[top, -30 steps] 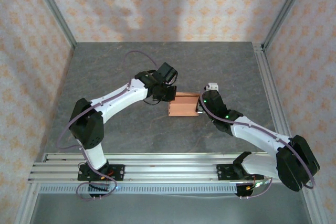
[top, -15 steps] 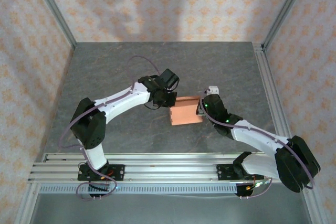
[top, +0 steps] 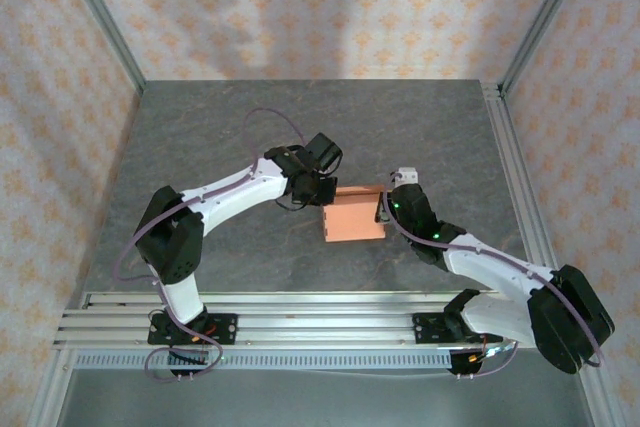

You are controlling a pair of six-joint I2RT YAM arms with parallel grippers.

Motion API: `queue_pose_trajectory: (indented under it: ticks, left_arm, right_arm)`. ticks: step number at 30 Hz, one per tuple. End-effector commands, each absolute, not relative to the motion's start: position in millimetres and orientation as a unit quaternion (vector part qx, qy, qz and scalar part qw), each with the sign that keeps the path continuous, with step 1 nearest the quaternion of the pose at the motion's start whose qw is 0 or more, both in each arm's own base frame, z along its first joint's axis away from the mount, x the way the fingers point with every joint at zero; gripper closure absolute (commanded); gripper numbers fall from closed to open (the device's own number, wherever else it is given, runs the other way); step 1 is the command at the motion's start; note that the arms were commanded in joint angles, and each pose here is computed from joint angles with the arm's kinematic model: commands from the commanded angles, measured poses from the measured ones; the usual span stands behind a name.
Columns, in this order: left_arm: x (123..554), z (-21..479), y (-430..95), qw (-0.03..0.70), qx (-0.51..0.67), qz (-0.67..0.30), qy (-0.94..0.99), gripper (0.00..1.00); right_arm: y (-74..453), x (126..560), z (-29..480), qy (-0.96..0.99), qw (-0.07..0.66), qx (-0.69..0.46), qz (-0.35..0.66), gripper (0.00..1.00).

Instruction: Fold the paper box

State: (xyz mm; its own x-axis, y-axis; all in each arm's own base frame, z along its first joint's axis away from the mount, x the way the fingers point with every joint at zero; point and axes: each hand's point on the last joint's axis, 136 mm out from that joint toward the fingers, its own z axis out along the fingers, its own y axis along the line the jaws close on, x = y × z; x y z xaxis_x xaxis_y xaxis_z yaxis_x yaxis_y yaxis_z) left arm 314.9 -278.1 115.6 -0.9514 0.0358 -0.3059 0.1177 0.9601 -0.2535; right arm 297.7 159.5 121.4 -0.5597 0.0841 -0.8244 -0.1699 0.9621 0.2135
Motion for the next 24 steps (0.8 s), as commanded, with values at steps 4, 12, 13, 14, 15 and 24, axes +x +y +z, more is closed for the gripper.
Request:
queue_pose_trajectory:
  ticks: [4,12,13,14,15,24]
  left_arm:
    - [331.0,140.6,-290.6,0.202,0.044,-0.154,0.966,1.00]
    - [344.7,150.4,-296.9,0.231,0.049,-0.158,0.959,1.00]
    - [345.7,150.7,-297.6,0.233,0.049,-0.158,0.958,1.00]
    - [347.4,152.3,-298.3,0.238,0.049,-0.159,0.957,1.00]
    - [349.0,153.7,-298.0,0.243,0.048,-0.159,0.956,1.00]
    - [355.6,154.0,-293.3,0.265,0.036,-0.150,0.952,1.00]
  right_arm:
    - [169.1,299.8,141.8,0.847,0.504,-0.035,0.166,1.00]
    - [172.8,309.0,151.5,0.831,0.529,-0.036,0.168,1.00]
    - [173.4,310.2,152.2,0.829,0.532,-0.036,0.169,1.00]
    - [173.9,311.4,152.5,0.827,0.535,-0.036,0.169,1.00]
    - [175.0,312.9,153.1,0.825,0.539,-0.037,0.170,1.00]
    - [177.9,319.3,150.2,0.811,0.557,-0.036,0.173,1.00]
